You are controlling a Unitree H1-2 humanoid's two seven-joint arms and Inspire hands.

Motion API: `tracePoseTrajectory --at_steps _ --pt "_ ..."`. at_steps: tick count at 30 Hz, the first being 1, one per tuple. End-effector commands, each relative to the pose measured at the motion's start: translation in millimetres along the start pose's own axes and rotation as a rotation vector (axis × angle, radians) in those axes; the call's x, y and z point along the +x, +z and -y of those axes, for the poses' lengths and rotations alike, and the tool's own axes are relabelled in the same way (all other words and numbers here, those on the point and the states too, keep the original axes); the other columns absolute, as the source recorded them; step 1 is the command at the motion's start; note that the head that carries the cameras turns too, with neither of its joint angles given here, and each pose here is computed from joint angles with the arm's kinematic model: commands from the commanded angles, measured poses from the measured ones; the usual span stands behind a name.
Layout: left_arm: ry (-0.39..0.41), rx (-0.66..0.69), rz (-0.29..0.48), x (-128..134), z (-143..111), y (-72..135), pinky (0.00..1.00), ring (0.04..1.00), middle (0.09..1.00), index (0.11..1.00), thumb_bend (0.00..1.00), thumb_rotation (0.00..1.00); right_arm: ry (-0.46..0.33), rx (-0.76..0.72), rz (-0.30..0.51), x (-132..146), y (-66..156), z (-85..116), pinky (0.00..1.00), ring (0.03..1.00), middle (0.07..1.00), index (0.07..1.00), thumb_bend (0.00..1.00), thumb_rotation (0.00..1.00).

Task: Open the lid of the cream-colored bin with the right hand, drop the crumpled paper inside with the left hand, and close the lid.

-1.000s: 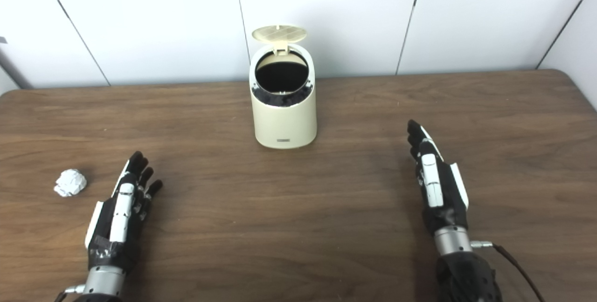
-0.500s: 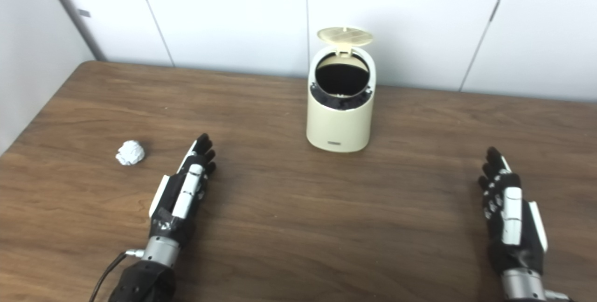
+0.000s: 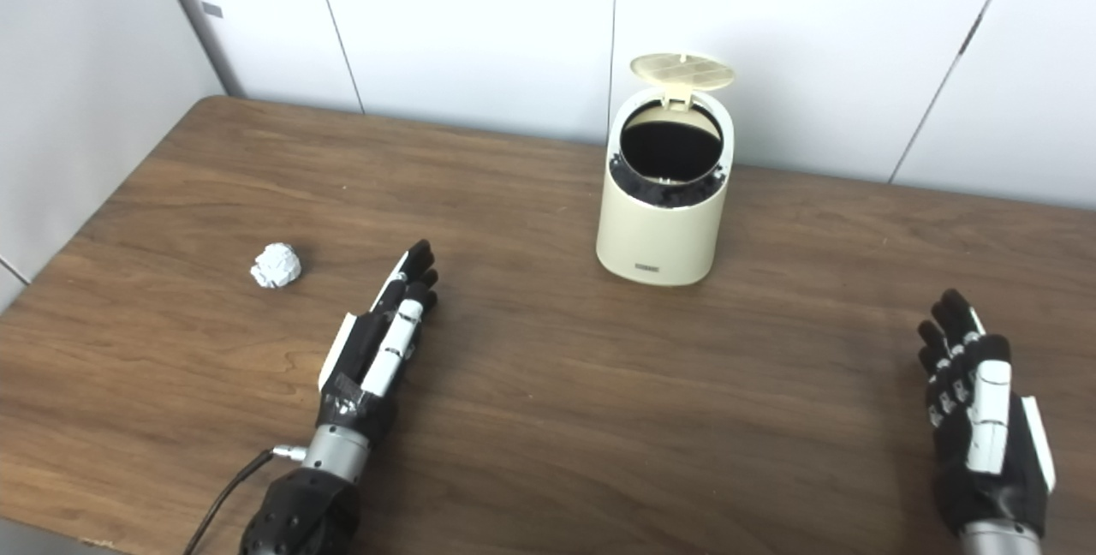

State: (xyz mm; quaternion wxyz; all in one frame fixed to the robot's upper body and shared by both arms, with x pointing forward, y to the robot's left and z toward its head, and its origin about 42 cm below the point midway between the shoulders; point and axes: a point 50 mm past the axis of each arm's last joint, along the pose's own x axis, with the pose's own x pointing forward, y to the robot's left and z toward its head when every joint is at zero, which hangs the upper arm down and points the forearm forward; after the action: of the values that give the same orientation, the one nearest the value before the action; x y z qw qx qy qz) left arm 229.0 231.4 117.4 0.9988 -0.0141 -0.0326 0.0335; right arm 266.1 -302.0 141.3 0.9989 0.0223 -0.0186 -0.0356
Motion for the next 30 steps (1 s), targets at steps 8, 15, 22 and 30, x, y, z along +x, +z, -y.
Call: tracePoseTrajectory --at_steps 8,15,22,30 --pt "0.06 0.236 0.025 3 7 19 0.93 0.955 0.965 0.968 0.75 0.33 0.021 0.021 0.066 7 16 -10 1.0 0.967 0.971 0.935 0.39 1.0" --pt "0.084 0.41 0.128 18 -2 76 0.88 0.918 0.945 0.956 0.85 0.25 0.026 0.031 0.073 11 15 -14 0.99 0.961 0.97 0.947 0.34 1.0" --pt "0.092 0.566 0.182 39 -21 121 0.84 0.897 0.943 0.946 0.87 0.25 0.018 0.059 0.07 13 13 -14 1.0 0.961 0.966 0.942 0.33 1.0" --pt "0.1 0.744 0.152 57 -40 136 0.81 0.909 0.942 0.942 0.86 0.31 0.027 0.05 0.058 17 10 -17 1.0 0.969 0.97 0.952 0.37 1.0"
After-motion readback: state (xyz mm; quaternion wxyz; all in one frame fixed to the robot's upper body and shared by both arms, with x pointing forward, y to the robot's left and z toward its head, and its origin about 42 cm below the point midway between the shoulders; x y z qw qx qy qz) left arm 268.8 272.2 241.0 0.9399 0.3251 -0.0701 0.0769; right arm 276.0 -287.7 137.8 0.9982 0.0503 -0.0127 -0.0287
